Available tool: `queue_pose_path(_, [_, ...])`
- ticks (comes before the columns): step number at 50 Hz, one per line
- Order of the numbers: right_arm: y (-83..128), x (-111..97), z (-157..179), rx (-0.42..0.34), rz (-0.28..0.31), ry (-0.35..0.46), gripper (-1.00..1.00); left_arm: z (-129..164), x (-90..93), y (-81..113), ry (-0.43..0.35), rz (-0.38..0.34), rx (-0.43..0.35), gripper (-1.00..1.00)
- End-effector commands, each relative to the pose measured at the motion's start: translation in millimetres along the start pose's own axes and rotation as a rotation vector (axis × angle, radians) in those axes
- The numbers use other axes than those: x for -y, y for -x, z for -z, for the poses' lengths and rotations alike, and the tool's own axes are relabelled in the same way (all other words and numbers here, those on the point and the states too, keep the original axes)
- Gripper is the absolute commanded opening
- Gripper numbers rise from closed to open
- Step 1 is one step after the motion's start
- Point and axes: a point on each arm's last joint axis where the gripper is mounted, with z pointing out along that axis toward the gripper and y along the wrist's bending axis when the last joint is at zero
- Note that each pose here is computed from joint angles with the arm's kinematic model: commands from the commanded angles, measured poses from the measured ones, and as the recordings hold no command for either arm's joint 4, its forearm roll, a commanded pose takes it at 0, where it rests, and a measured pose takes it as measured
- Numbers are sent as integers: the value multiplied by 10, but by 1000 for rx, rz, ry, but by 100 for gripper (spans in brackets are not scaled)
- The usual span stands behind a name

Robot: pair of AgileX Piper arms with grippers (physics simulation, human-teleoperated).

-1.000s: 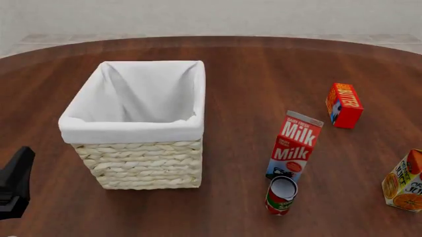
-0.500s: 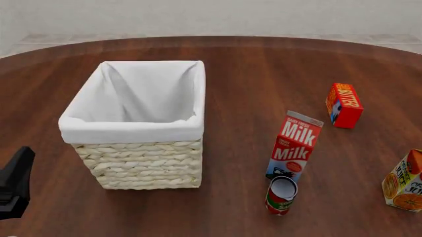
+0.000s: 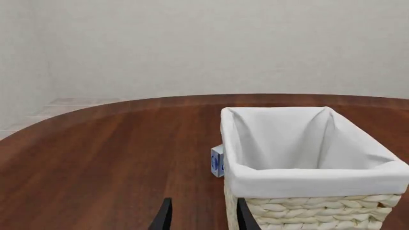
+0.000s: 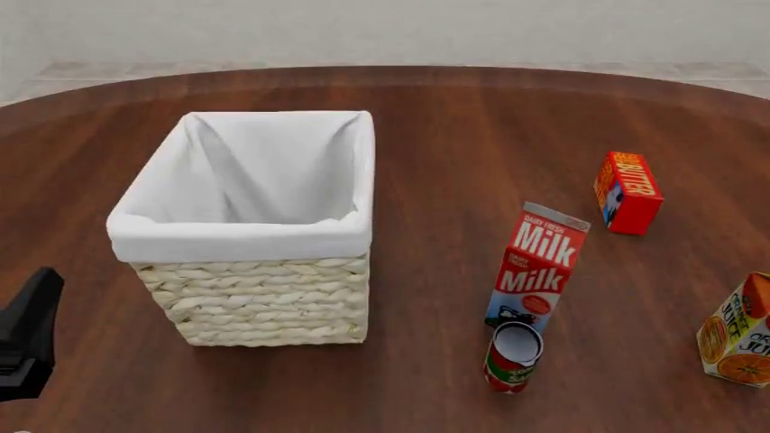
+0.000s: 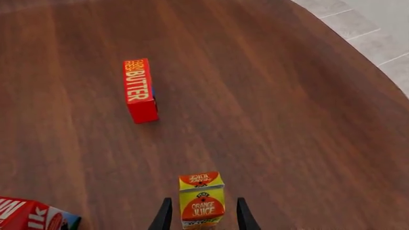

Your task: Pick up the orange juice, and put it in the basket.

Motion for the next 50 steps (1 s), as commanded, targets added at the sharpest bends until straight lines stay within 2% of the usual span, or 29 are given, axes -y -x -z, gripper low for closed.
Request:
queue_pose_path(1, [-72, -1, -96, -14, 2, -2, 100, 0, 0, 0, 0, 0, 0, 100])
queue_pose_path(50, [-399, -33, -439, -83, 8, 10, 100, 0, 0, 0, 0, 0, 0, 100])
